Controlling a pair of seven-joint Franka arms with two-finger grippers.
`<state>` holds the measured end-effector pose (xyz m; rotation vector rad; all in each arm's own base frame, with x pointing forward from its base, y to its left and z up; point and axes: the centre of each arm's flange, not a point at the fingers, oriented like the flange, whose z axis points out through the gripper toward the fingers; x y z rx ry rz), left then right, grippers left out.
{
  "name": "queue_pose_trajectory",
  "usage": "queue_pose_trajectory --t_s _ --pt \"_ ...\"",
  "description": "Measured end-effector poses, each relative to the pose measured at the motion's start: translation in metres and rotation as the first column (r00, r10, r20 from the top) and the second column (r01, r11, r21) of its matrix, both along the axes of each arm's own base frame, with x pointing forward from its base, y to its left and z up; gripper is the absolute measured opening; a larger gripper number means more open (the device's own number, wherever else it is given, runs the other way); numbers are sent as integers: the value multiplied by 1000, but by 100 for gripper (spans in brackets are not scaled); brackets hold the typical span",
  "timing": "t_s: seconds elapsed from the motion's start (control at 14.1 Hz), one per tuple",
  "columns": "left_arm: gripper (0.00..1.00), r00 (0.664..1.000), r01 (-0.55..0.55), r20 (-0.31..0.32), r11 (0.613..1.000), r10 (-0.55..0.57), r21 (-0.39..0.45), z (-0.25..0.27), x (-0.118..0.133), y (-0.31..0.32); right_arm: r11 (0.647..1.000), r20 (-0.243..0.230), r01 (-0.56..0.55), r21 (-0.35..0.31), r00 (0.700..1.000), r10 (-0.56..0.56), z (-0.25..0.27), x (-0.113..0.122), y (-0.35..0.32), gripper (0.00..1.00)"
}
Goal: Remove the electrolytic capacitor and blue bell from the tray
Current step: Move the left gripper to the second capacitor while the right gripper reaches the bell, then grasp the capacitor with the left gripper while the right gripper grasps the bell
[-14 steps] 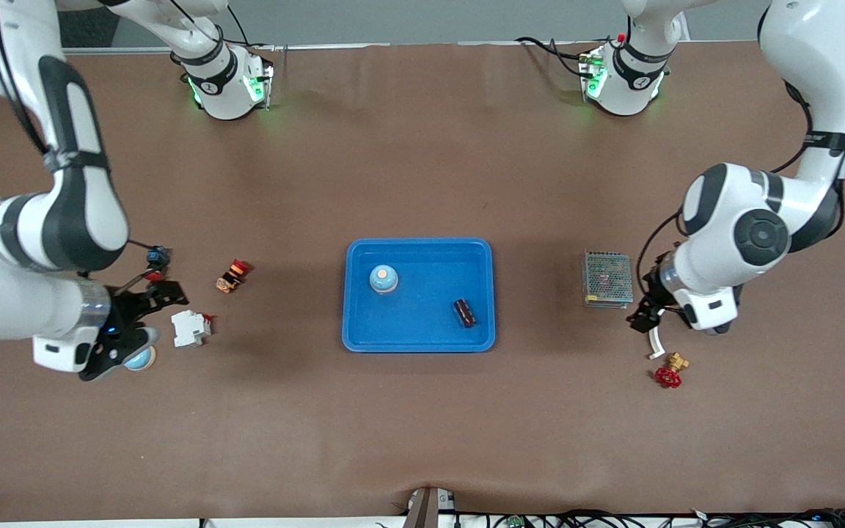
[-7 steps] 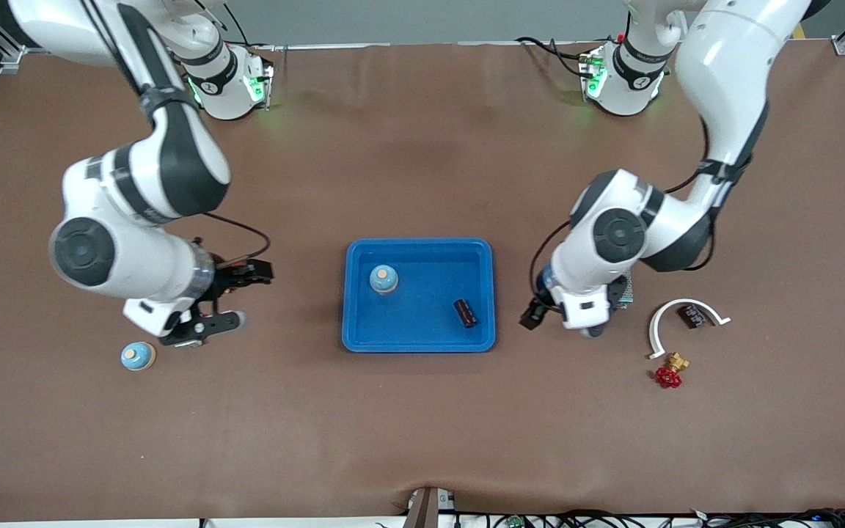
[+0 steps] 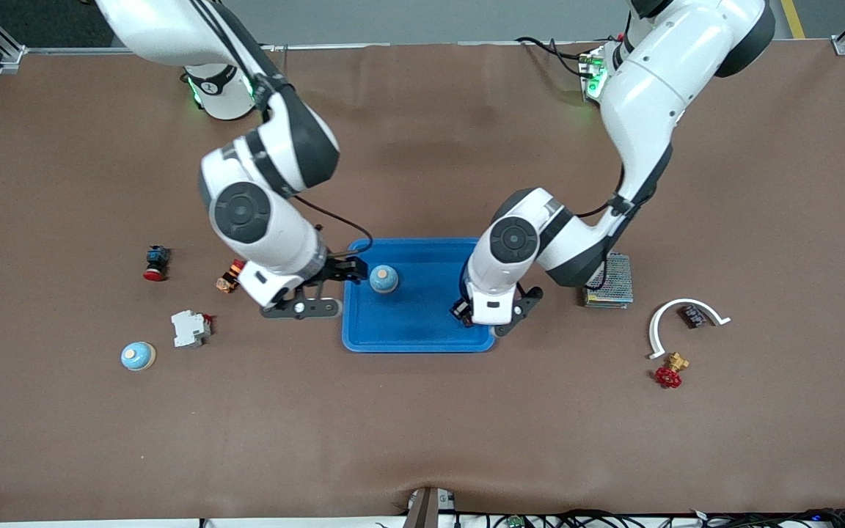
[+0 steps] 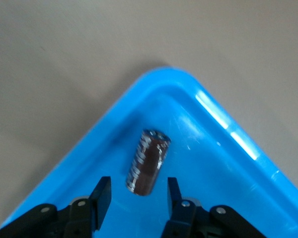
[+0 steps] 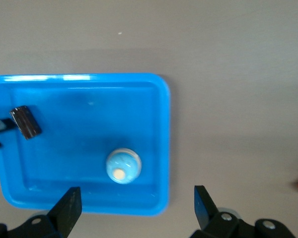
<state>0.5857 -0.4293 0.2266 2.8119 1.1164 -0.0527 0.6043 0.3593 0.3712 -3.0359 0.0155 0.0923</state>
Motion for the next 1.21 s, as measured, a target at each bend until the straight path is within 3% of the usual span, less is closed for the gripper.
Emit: queue_pose_trajectory --t_s 0.28,0.57,0.92,1.06,1.21 --pt "50 999 29 34 999 -30 39 -29 -4 -8 999 3 39 -4 999 -39 -48 -8 21 100" --pt "30 997 54 47 998 -56 36 -40 0 -7 999 6 38 -11 999 -38 -83 -14 32 100" --pt "30 995 49 90 998 -51 26 -20 15 -3 991 44 -18 -129 999 24 -120 -56 72 100" --pt "30 993 22 119 999 -25 26 6 32 12 986 55 -40 -161 997 49 -131 -61 78 100" --pt "30 994 7 106 998 -15 70 35 46 39 985 62 -40 -166 997 51 -140 -59 75 100"
